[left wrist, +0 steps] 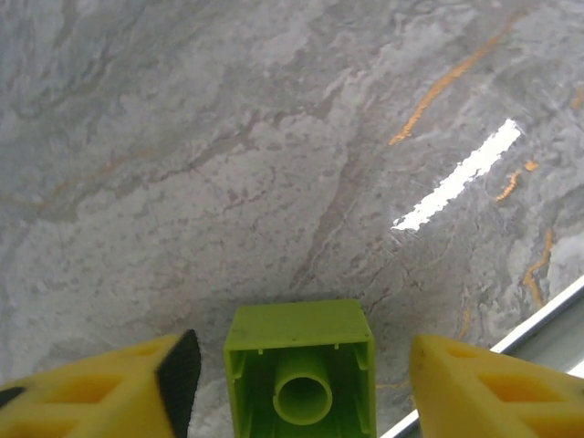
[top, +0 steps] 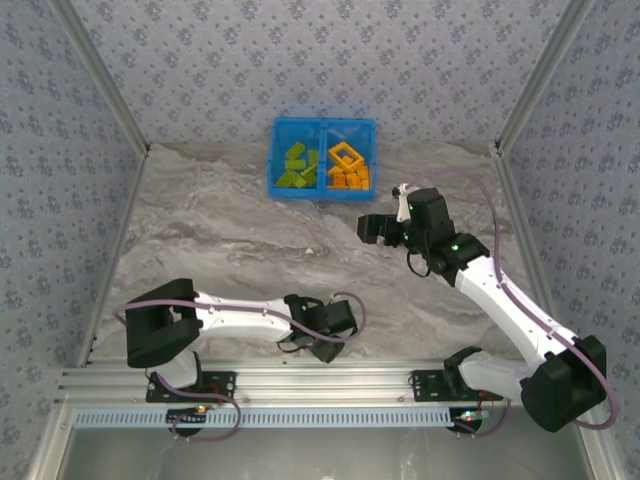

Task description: Sort the legos into containers by color

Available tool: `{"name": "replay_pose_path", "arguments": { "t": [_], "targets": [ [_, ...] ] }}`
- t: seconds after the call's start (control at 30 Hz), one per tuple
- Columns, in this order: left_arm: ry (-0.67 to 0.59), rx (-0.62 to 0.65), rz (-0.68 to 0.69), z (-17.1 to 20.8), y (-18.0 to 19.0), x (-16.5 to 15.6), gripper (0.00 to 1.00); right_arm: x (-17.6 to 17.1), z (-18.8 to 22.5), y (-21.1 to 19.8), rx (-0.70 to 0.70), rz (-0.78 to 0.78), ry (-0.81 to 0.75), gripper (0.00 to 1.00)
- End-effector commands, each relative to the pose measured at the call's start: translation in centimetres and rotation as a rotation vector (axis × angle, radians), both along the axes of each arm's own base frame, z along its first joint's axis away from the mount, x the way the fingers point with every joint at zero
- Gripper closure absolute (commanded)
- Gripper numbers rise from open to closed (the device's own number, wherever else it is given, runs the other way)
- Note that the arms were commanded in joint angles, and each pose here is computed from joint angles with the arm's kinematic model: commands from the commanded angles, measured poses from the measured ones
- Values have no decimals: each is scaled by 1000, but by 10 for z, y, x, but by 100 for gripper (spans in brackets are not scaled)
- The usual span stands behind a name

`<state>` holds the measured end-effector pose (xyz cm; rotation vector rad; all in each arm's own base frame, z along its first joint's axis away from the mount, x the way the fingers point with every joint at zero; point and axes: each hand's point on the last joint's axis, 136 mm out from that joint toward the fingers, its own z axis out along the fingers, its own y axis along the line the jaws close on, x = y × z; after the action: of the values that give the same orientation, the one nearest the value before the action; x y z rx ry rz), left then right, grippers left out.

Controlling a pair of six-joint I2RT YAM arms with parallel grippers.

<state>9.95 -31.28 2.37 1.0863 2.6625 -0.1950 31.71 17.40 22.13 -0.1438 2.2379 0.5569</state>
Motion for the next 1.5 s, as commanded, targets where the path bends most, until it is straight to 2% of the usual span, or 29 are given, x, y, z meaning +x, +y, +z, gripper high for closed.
{"name": "replay_pose_path", "arguments": {
  "t": [0.0, 0.1, 0.17, 0.37, 0.57, 0.77, 1.03, 1.23, 1.37, 1.47],
  "targets": [
    [-14, 38, 9, -7, 8, -2, 49, -2, 3, -3, 6, -8, -8, 0],
    [-21, 36, 17, -6, 10, -1, 63, -1, 6, -3, 8, -7, -14, 0],
    [-30, 40, 20, -5, 12, 0, 67, 0, 8, -3, 9, -7, -18, 0],
    [-97, 7, -7, 14, 8, 6, 73, 0, 12, -2, 17, -4, -24, 0],
    [-242, -150, -5, 86, -1, 40, 74, -2, 15, -3, 24, -9, -31, 0],
    [-373, -254, 49, 141, 5, 119, 73, -6, 18, -4, 36, -10, -38, 0],
    [-535, -277, 224, 194, 20, 265, 74, -18, 24, -12, 50, -32, -51, 0],
    [-570, -260, 333, 195, 36, 361, 75, -28, 27, -20, 55, -51, -62, 0],
    [-567, -220, 397, 186, 49, 415, 74, -31, 29, -24, 54, -58, -71, 0],
    [-546, -243, 436, 180, 50, 453, 73, -32, 33, -24, 60, -57, -82, 0]
  ]
}}
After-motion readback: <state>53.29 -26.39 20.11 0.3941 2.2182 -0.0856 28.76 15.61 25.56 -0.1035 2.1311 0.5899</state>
